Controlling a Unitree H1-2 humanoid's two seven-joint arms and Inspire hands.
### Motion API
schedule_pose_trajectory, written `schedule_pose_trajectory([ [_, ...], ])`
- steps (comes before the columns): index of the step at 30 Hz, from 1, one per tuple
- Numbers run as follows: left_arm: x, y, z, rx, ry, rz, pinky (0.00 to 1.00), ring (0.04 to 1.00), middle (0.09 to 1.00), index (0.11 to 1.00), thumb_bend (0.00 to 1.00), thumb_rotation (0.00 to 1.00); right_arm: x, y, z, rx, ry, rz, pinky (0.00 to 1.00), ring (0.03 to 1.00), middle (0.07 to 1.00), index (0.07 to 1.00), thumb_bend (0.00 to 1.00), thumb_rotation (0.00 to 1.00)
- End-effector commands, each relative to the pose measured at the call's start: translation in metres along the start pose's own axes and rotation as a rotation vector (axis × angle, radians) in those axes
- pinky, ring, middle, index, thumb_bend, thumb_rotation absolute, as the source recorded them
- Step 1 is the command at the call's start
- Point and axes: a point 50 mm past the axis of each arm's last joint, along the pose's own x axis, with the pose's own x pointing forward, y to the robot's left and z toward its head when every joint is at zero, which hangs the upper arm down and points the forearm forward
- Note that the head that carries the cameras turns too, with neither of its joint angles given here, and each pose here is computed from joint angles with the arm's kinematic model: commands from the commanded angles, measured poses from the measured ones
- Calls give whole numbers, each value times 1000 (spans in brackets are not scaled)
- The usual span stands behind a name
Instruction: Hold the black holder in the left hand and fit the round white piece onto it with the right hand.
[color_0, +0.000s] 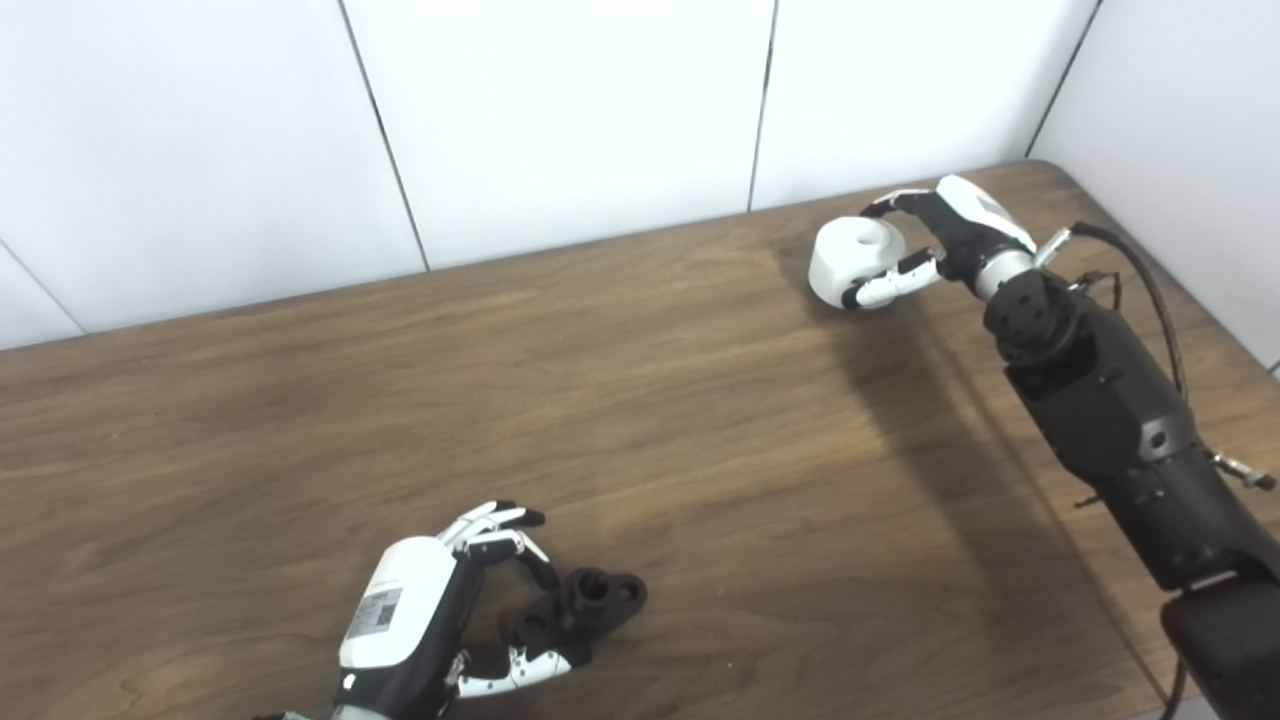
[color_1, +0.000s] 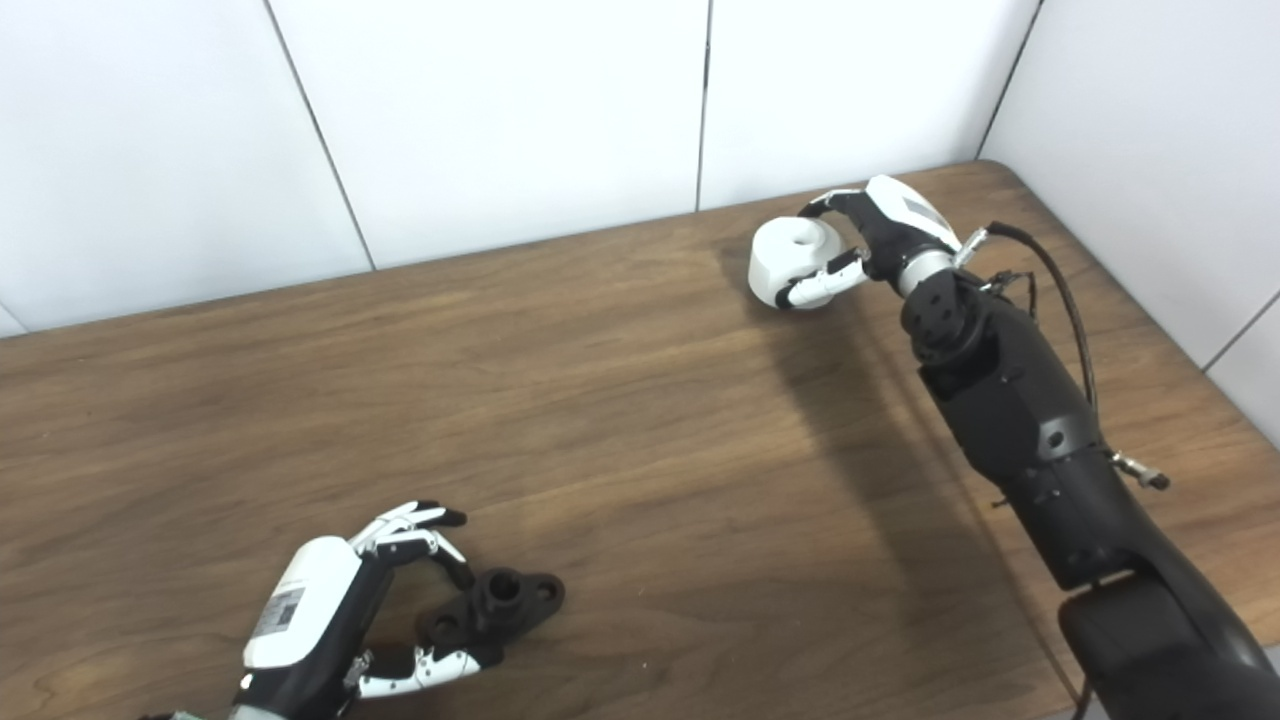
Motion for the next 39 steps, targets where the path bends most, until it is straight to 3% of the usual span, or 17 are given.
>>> schedule_pose_trajectory([
  [1,-10,-9,-7,-1,68,-69,765,876,801,488,512,52,5,-35,19,-14,-62,-80,921,977,914,759,657,235],
  [12,-11,-9,-8,0,65,-66,764,874,802,489,511,53,5,-36,19,-12,-80,-92,915,975,901,723,598,220],
  [19,-11,-9,-8,-10,59,-60,758,868,796,488,512,52,5,-35,18,-3,-111,-99,859,936,859,621,713,159],
  [20,-11,-9,-8,-11,59,-61,760,869,798,488,512,52,5,-35,18,-5,-112,-98,857,940,862,546,598,150],
  [23,-12,-9,-8,-9,61,-65,760,870,799,488,511,53,3,-35,19,-9,-109,-96,858,953,873,499,527,144],
  [39,-10,-9,-6,-8,59,-58,757,869,797,488,512,53,2,-33,15,-53,-113,-99,910,971,879,488,514,139],
])
